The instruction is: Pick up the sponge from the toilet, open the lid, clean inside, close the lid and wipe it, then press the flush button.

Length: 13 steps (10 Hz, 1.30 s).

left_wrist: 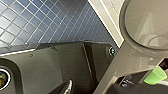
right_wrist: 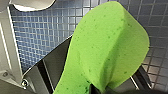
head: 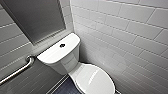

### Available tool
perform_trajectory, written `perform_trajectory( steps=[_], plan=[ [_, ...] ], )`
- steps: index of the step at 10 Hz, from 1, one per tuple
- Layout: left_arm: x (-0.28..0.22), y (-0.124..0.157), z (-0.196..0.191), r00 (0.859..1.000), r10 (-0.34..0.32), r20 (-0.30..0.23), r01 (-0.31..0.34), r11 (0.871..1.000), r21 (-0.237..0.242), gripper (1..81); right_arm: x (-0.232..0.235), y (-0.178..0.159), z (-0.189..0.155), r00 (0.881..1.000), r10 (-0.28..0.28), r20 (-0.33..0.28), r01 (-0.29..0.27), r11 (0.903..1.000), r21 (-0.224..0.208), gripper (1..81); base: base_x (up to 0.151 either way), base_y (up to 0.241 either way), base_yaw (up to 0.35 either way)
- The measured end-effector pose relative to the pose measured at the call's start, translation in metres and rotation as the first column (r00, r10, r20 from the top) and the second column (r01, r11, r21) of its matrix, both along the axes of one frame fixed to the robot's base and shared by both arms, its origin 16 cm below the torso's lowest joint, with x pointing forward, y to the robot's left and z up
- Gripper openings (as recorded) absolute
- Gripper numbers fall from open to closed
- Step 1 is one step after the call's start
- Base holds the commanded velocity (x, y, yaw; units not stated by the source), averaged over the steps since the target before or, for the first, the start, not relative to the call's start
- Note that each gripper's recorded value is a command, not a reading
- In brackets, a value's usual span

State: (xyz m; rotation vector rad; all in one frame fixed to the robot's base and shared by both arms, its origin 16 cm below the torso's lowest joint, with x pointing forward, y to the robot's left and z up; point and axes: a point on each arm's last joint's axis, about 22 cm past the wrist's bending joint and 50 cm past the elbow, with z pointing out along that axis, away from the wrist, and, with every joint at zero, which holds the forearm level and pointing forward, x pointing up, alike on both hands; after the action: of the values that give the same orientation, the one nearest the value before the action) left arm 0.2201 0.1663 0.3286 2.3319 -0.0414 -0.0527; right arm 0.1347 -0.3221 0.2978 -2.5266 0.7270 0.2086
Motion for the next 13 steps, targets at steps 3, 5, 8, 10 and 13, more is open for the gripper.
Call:
perform_trajectory(
  steps=[3,5,8,10,13],
  plan=[
    [0.015,0.007,-0.019,0.995,0.034,-0.091,-0.032,0.999,0.027,81.1,-0.048,0.001,0.004,0.998,-0.062,-0.018,0.061,0.9977,-0.03,1.0,0.0,0.0,0.0],
    [0.063,-0.005,-0.038,0.995,0.028,-0.091,-0.025,0.999,0.027,81.1,-0.083,0.01,0.018,0.992,-0.125,-0.032,0.124,0.9914,-0.042,1.0,0.0,0.0,0.0],
    [0.129,-0.019,-0.044,0.997,0.043,-0.063,-0.042,0.999,0.014,81.1,-0.099,0.011,0.025,0.987,-0.157,-0.035,0.155,0.9865,-0.054,1.0,0.0,0.0,0.0],
    [0.157,-0.013,-0.049,0.996,0.053,-0.075,-0.051,0.998,0.036,81.1,-0.101,0.014,0.026,0.986,-0.165,-0.028,0.164,0.9851,-0.052,1.0,0.0,0.0,0.0],
    [0.227,0.014,-0.063,0.995,0.087,-0.04,-0.082,0.991,0.105,81.1,-0.127,0.024,0.028,0.988,-0.146,-0.048,0.143,0.9884,-0.05,1.0,0.0,0.0,0.0]
  ],
)
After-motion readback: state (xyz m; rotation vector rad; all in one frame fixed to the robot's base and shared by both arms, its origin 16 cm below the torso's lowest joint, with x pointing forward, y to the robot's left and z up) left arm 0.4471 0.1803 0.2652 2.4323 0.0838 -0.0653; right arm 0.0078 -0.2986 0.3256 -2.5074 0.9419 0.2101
